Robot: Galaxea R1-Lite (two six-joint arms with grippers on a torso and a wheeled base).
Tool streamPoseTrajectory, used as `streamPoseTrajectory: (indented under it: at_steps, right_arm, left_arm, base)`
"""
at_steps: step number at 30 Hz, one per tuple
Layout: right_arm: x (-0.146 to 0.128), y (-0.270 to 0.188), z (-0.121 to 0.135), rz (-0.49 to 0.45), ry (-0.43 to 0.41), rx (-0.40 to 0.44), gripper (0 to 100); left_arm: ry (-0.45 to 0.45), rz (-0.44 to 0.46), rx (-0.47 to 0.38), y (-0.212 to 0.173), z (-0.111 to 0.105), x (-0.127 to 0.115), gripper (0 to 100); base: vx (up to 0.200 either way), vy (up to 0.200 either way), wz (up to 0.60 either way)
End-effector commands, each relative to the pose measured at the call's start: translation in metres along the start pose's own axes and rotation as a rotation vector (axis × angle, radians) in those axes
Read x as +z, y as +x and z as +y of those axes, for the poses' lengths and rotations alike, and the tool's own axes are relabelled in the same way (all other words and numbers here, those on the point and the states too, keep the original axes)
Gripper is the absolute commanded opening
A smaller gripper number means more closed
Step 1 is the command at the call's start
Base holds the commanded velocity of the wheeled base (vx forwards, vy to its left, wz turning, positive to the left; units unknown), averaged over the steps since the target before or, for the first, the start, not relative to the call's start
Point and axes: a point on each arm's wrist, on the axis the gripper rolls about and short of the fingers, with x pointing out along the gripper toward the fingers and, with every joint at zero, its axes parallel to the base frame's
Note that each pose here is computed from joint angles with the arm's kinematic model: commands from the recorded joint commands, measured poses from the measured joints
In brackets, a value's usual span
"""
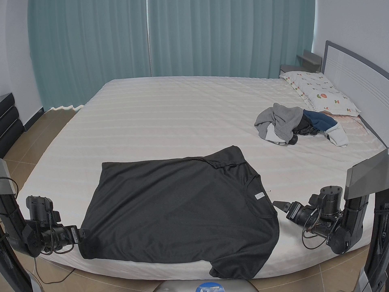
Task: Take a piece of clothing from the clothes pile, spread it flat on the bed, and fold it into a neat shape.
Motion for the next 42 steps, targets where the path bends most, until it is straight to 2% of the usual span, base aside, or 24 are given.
streamPoseTrajectory:
  at_steps: [1, 3, 6, 7, 10, 13, 17, 22, 26, 29, 30, 36, 42]
  right_arm:
    - [0.008, 0.007, 0.017, -0.044, -0.013, 0.070, 100]
    - [0.012, 0.010, 0.024, -0.053, -0.020, 0.087, 100]
    - [0.012, 0.010, 0.024, -0.052, -0.021, 0.088, 100]
    - [0.021, 0.024, 0.040, -0.054, -0.028, 0.112, 100]
    - [0.027, 0.042, 0.054, -0.028, -0.034, 0.112, 100]
    - [0.029, 0.064, 0.069, 0.008, -0.042, 0.101, 100]
    - [0.030, 0.092, 0.087, 0.016, -0.055, 0.102, 100]
    - [0.035, 0.131, 0.103, 0.040, -0.061, 0.096, 100]
    - [0.039, 0.157, 0.107, 0.040, -0.041, 0.070, 100]
    - [0.039, 0.167, 0.107, 0.033, -0.009, 0.045, 100]
    - [0.041, 0.173, 0.104, 0.037, 0.001, 0.022, 100]
    - [0.055, 0.187, 0.102, 0.033, 0.016, -0.006, 100]
    - [0.052, 0.206, 0.098, 0.049, 0.024, -0.027, 100]
  left_arm:
    - [-0.064, -0.102, -0.050, -0.005, -0.004, 0.021, 100]
    - [-0.126, -0.117, -0.069, -0.002, -0.006, 0.028, 100]
    - [-0.129, -0.119, -0.071, -0.002, -0.006, 0.029, 100]
    - [-0.169, -0.102, -0.118, 0.002, -0.007, 0.031, 100]
    - [-0.183, -0.079, -0.124, 0.005, -0.007, 0.028, 100]
    - [-0.250, -0.066, -0.136, 0.009, -0.006, 0.028, 100]
    - [-0.346, -0.042, -0.202, 0.009, -0.008, 0.029, 100]
    - [-0.394, -0.022, -0.213, 0.016, -0.008, 0.029, 100]
    - [-0.431, 0.014, -0.199, 0.025, -0.006, 0.024, 100]
    - [-0.478, 0.025, -0.196, 0.031, -0.006, 0.024, 100]
    - [-0.519, 0.014, -0.203, 0.038, -0.006, 0.027, 100]
    - [-0.514, 0.038, -0.217, 0.045, -0.013, 0.022, 100]
    - [-0.518, 0.061, -0.214, 0.048, -0.017, 0.017, 100]
  base:
    - [0.000, 0.000, 0.00]
    - [0.000, 0.000, 0.00]
    - [0.000, 0.067, 0.00]
    - [0.000, 0.200, 0.00]
    - [0.000, 0.200, 0.00]
    - [0.000, 0.200, 0.00]
    - [0.000, 0.200, 0.00]
    - [0.000, 0.120, 0.00]
    - [0.000, 0.000, 0.00]
    - [0.000, 0.000, 0.00]
    - [0.000, 0.000, 0.00]
    - [0.133, 0.000, 0.00]
    - [0.133, 0.000, 0.00]
